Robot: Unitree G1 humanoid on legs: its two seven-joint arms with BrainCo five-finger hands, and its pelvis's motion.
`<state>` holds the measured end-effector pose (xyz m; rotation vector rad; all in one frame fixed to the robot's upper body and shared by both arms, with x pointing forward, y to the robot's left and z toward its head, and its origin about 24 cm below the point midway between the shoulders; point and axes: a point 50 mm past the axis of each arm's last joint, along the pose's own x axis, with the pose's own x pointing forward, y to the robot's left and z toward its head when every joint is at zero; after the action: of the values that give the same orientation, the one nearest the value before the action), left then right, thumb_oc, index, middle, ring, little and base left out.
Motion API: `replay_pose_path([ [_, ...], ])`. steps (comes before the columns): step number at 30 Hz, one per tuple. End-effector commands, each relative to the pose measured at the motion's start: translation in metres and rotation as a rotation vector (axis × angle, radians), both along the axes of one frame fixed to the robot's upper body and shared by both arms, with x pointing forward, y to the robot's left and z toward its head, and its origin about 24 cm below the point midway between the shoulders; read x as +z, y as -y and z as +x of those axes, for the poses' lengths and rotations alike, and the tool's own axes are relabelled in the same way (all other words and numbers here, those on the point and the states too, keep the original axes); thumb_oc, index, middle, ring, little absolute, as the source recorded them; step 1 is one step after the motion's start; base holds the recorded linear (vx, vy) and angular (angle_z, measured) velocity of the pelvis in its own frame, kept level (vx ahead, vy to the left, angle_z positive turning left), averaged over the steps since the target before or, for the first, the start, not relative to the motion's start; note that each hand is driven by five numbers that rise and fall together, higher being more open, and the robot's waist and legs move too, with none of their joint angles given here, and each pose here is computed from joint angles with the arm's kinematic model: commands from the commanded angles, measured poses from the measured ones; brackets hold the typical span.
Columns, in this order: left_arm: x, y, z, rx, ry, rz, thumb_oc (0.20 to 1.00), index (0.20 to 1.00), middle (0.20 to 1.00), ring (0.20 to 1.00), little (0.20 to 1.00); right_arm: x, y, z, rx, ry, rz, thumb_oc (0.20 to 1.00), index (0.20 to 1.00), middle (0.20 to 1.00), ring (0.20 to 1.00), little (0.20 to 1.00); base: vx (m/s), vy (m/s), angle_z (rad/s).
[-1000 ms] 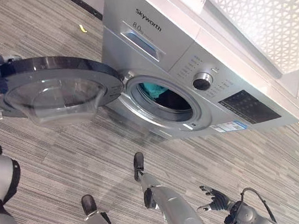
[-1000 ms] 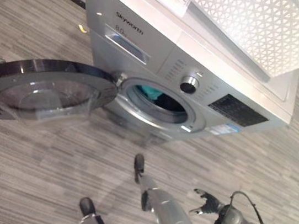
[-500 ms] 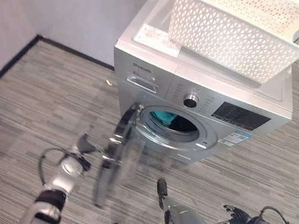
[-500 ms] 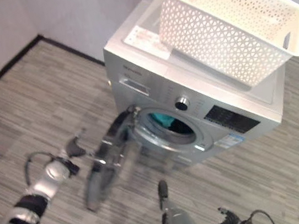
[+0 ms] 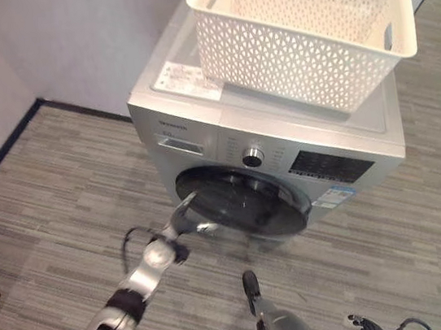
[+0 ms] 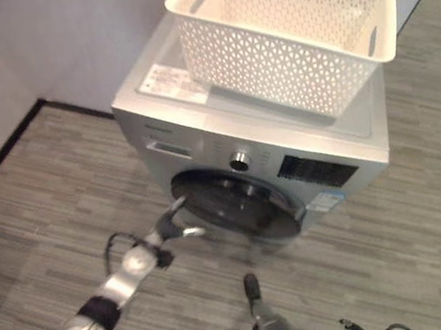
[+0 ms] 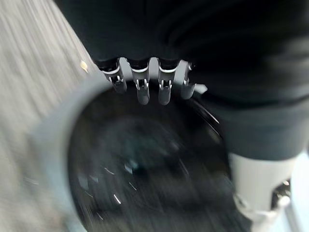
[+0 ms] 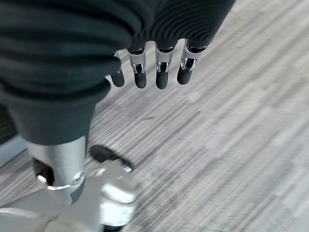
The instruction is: Grab the laundry basket,head to the washer,open it,put in the laundry and shut it.
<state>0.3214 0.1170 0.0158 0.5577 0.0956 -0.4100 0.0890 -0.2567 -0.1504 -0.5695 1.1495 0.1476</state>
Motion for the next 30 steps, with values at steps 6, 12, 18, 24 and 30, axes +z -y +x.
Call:
replay_pose_path([
  [6, 0.034, 0.004, 0.002, -0.017, 0.148, -0.21, 1.0, 1.0, 1.0, 1.0, 1.0, 0.001, 0.002, 0.006, 0.007, 0.018, -0.035, 1.0, 1.0, 1.0, 1.0, 1.0, 0.01, -0.03, -0.14],
  [12, -0.002, -0.036, -0.035, 0.152, 0.059, -0.322, 1.0, 1.0, 1.0, 1.0, 1.0, -0.003, -0.01, 0.004, -0.047, 0.031, -0.006, 1.0, 1.0, 1.0, 1.0, 1.0, 0.02, -0.017, 0.22],
  [18, -0.067, -0.094, -0.099, 0.375, -0.169, -0.234, 1.0, 1.0, 1.0, 1.0, 1.0, -0.006, -0.012, -0.004, -0.146, 0.043, 0.019, 1.0, 1.0, 1.0, 1.0, 1.0, 0.04, 0.008, 0.25],
  [24, -0.121, -0.116, -0.165, 0.547, -0.424, -0.111, 1.0, 1.0, 1.0, 1.0, 1.0, -0.01, -0.016, -0.016, -0.198, 0.007, 0.033, 1.0, 1.0, 1.0, 1.0, 1.0, -0.01, 0.057, -0.01],
  [30, -0.159, -0.111, -0.209, 0.678, -0.651, -0.022, 1.0, 1.0, 1.0, 1.0, 1.0, -0.018, -0.027, -0.036, -0.192, -0.1, 0.034, 1.0, 1.0, 1.0, 1.0, 1.0, 0.02, 0.055, -0.14],
])
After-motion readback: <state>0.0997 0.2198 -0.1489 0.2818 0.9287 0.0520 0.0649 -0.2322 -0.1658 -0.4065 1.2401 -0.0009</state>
